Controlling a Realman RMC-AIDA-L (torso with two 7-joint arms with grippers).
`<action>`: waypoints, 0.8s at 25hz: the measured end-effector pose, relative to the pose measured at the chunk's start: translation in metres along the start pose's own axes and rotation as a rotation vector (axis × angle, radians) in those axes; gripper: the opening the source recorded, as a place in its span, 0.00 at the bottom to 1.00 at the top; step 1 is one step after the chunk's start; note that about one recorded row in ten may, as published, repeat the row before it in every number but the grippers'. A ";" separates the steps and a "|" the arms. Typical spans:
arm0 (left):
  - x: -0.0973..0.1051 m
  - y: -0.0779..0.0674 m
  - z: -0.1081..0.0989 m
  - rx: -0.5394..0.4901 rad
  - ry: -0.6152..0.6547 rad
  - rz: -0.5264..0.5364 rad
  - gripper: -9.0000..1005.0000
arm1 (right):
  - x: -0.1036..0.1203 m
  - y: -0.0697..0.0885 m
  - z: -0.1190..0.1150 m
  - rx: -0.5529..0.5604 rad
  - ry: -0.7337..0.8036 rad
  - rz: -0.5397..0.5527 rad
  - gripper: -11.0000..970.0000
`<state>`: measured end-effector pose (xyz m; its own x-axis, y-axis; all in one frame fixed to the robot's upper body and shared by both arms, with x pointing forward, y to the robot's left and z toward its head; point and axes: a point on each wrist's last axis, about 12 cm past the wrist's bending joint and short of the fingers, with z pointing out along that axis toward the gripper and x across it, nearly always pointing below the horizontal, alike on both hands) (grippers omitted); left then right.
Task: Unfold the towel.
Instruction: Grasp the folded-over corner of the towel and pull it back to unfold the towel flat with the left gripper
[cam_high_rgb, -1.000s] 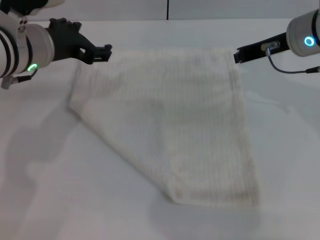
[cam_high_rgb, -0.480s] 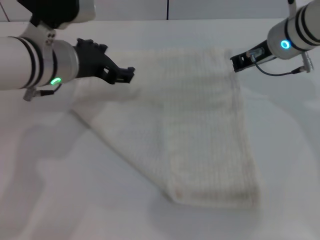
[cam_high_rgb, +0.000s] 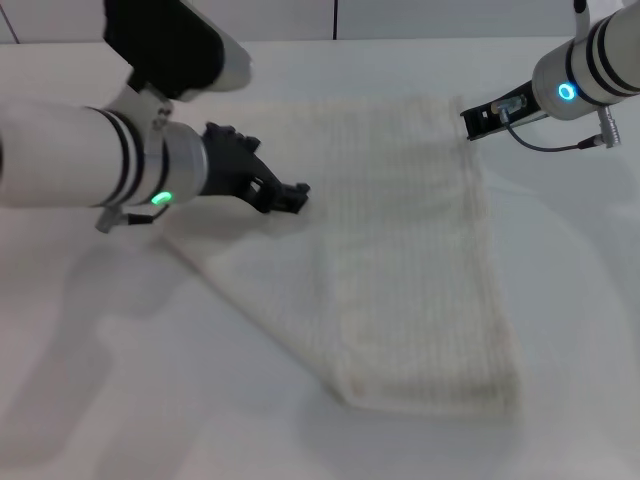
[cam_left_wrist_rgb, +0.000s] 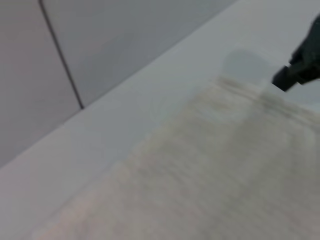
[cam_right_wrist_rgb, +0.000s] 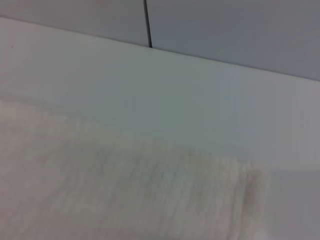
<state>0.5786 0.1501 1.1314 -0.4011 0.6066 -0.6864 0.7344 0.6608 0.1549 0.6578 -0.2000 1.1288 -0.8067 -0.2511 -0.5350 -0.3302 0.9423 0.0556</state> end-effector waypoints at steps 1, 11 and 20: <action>0.000 0.000 0.000 0.000 0.000 0.000 0.82 | 0.000 0.000 0.000 0.000 0.001 0.001 0.01; 0.003 -0.017 0.027 0.035 0.052 0.024 0.80 | 0.000 0.001 0.002 -0.003 0.008 0.003 0.01; -0.001 -0.021 0.034 0.035 0.028 0.012 0.78 | 0.005 0.005 0.015 0.002 0.031 0.001 0.01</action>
<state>0.5821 0.1210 1.1044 -0.4066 0.6271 -0.6643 0.7577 0.6378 0.1383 0.6588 -0.1935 1.1139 -0.8217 -0.2568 -0.5088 -0.3286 0.9429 0.0548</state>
